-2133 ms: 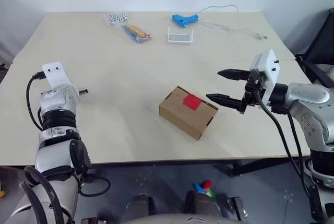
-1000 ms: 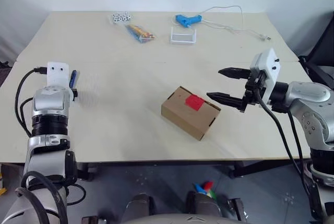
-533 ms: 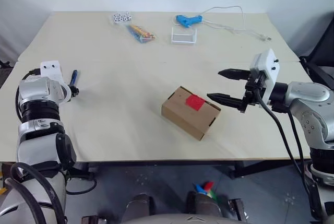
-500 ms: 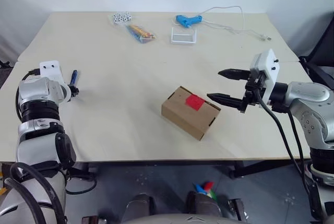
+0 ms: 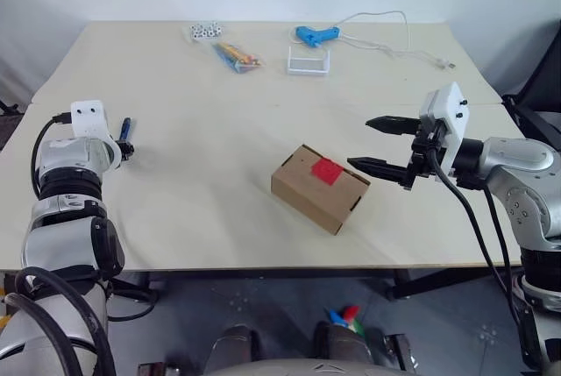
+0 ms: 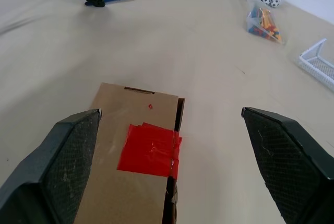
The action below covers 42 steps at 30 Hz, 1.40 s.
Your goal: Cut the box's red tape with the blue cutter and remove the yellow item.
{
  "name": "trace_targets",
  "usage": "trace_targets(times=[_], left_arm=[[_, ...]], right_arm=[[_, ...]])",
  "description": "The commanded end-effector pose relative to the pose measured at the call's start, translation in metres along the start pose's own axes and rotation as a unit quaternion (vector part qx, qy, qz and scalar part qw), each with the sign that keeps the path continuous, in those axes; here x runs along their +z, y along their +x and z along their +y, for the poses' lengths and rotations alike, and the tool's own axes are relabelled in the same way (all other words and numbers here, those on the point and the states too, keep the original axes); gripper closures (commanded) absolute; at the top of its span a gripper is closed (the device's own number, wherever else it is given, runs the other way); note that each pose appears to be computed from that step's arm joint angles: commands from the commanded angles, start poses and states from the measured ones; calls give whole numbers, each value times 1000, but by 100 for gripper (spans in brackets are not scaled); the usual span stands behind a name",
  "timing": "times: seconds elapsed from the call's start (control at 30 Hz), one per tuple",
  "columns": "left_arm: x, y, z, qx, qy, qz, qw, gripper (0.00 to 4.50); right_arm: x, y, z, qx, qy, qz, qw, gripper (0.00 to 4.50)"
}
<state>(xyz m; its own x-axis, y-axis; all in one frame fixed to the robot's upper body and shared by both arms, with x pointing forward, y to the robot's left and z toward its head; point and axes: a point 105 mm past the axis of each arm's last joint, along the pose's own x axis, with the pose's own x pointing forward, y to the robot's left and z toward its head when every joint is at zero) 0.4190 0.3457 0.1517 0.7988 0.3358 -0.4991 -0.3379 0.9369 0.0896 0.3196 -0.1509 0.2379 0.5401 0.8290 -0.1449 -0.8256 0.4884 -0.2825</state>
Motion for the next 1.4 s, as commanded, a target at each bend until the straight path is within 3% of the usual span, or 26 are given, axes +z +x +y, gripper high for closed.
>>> trace_targets(times=[0.03, 0.2, 0.37, 1.0, 1.17, 1.4], left_arm=[[-14, 6, -2, -16, 4, 8, 1000, 120], [-27, 9, 0, -25, -13, 19, 999, 120], [-40, 11, 3, -24, -21, 34, 999, 228], [-61, 12, 14, -40, -76, 62, 994, 228], [-63, 12, 16, -36, -74, 63, 995, 365], [-61, 10, 17, -36, -69, 62, 995, 365]], right_arm=[[13, -3, 1, 0, -26, -7, 1000, 0], [14, -3, 0, -1, -27, -7, 1000, 0], [15, -4, -1, -3, -28, -5, 1000, 0], [15, -3, -3, -3, -30, -3, 1000, 0], [16, -3, -4, -4, -30, -3, 1000, 0], [16, -3, -5, -5, -31, -3, 999, 0]])
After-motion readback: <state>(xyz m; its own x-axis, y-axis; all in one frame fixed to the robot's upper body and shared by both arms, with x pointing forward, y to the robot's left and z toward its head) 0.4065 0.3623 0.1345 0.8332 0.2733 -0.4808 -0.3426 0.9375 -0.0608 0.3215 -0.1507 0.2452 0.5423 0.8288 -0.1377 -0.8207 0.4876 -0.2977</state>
